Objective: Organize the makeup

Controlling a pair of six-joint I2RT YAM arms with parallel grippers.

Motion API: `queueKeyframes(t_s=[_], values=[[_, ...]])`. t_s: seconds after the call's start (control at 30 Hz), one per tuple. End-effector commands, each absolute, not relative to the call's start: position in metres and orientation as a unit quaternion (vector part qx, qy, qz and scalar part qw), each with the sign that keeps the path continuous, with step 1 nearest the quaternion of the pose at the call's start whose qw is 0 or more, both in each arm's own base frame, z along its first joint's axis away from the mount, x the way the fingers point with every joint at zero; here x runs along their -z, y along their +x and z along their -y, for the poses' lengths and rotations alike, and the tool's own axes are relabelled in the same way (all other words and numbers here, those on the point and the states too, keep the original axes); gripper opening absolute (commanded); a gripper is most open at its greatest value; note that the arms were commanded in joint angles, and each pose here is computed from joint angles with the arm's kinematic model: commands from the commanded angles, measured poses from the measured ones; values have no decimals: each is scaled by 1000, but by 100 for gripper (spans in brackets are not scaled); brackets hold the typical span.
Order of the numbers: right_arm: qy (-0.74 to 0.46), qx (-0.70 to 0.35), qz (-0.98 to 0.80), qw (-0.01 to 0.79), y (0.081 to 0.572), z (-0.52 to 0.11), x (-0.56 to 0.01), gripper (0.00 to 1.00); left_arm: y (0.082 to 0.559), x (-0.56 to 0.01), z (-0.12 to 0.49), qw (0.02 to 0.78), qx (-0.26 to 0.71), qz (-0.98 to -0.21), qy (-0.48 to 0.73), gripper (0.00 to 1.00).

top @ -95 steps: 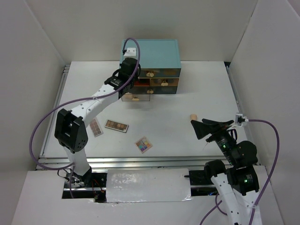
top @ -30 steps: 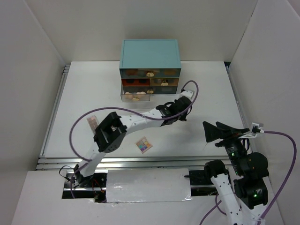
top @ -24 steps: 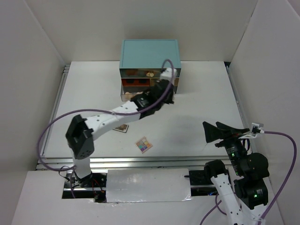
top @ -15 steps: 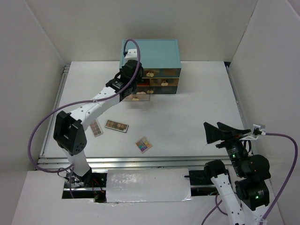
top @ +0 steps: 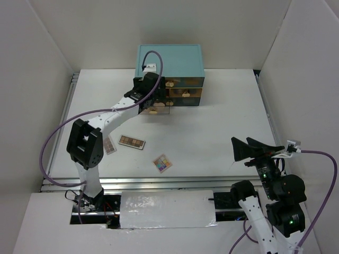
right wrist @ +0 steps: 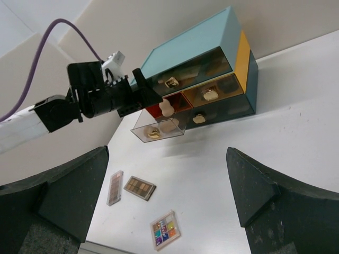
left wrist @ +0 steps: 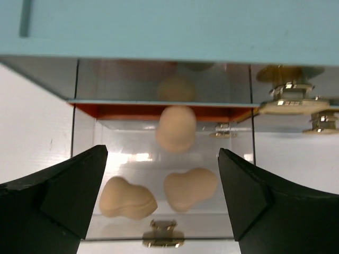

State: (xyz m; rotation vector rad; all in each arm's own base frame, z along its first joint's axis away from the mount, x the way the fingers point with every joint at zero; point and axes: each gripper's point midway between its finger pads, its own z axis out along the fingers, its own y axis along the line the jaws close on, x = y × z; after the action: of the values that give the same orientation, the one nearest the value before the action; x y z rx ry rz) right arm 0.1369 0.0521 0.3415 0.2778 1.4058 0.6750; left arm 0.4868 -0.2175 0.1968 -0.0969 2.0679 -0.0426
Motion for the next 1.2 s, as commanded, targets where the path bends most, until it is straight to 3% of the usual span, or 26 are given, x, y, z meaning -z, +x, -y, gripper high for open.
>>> queueKeyframes(t_s=[0.0, 0.13, 0.27, 0.33, 0.37, 0.47, 0.7, 1.17], values=[[121, -303, -618, 716, 141, -51, -352, 100, 473, -257, 209, 560, 59, -823, -66, 99], [120, -304, -619, 714, 142, -53, -352, 100, 443, -268, 201, 564, 83, -816, -93, 99], [118, -306, -617, 716, 142, -53, -354, 100, 410, -236, 187, 542, 59, -830, -123, 97], [117, -307, -619, 713, 144, -55, -353, 100, 397, -215, 186, 527, 63, -838, -127, 70], [117, -309, -617, 714, 144, -55, -354, 100, 393, -207, 189, 520, 71, -842, -125, 35], [112, -311, -618, 714, 144, -57, -354, 100, 391, -183, 195, 505, 85, -850, -122, 0], [112, -309, -618, 714, 144, -56, -353, 100, 410, -150, 219, 483, 88, -866, -92, 0], [107, -311, -626, 707, 152, -61, -345, 100, 470, -157, 245, 525, 75, -846, -52, 0]])
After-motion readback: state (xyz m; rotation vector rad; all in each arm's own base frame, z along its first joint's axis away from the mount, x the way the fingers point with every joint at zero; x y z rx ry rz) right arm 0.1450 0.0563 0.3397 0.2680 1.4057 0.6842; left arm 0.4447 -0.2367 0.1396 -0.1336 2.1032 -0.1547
